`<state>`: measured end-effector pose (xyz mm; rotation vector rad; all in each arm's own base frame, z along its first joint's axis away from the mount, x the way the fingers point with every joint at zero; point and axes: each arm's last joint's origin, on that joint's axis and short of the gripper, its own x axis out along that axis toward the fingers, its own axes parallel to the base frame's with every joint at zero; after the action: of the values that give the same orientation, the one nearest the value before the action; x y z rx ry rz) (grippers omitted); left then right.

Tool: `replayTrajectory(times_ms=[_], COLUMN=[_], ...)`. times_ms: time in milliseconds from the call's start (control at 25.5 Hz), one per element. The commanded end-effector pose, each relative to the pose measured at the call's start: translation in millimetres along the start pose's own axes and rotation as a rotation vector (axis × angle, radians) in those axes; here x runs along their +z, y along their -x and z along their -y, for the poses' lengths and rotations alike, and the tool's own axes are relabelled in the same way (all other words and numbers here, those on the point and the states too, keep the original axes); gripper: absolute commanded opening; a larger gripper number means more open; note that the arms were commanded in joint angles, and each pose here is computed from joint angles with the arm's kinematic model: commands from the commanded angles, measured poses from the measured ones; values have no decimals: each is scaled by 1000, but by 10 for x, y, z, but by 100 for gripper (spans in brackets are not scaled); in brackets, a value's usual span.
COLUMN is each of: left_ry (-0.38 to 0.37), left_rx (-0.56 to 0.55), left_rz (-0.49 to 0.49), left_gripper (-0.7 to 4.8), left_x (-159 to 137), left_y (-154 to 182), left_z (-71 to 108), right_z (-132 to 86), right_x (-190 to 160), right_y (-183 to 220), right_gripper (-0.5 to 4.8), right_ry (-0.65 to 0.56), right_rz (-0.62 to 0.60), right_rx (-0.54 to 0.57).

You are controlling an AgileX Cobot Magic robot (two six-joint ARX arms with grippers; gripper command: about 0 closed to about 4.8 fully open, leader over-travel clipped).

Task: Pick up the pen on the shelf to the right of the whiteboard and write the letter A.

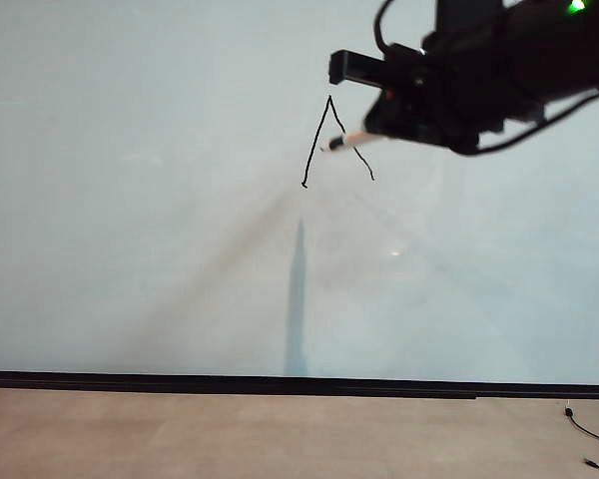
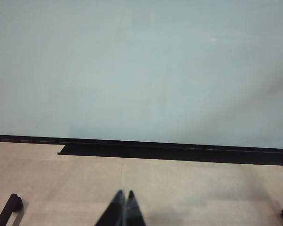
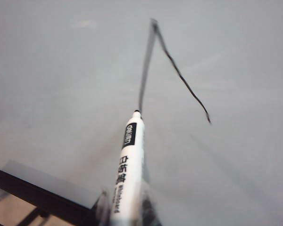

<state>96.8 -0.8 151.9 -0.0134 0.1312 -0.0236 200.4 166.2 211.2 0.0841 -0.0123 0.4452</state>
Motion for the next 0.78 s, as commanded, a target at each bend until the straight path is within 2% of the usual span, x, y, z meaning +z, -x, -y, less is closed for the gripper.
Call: replayTrajectory(times_ms=[39, 314, 785], left_ry=[-4, -4, -4], left_rx=[-4, -4, -3], left_rz=[8, 8, 8], left_gripper=[-4, -4, -4], left_x=[14, 14, 14], left_y=[2, 2, 2], left_z=[1, 2, 1], right_z=[13, 94, 110], right_x=[161, 260, 252], right_y=[-112, -271, -367], right_gripper=[-3, -3, -3], right_ry=[117, 164, 174], right_rz=[14, -3, -17], right_rx=[21, 48, 53])
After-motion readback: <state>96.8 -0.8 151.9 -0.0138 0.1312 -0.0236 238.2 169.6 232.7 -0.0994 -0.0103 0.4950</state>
